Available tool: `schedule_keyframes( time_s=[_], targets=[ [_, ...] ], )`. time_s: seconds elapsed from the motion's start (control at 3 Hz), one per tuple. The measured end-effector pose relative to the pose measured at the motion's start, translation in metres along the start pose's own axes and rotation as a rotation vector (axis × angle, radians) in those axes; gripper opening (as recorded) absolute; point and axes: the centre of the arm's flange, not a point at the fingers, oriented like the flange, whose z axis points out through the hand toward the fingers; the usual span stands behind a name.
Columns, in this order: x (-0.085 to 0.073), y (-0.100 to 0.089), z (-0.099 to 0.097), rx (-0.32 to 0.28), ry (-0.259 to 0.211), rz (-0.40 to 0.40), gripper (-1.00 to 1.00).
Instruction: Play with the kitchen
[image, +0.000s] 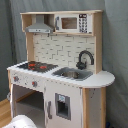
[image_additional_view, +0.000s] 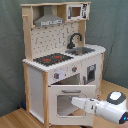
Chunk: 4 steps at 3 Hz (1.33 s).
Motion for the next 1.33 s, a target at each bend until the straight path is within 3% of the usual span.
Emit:
schedule_keyframes(
  time_s=[1.33],
  targets=[
    [-0.022, -0.026, 0.006, 0.023, -0.014, 0.385, 1.0]
  ],
)
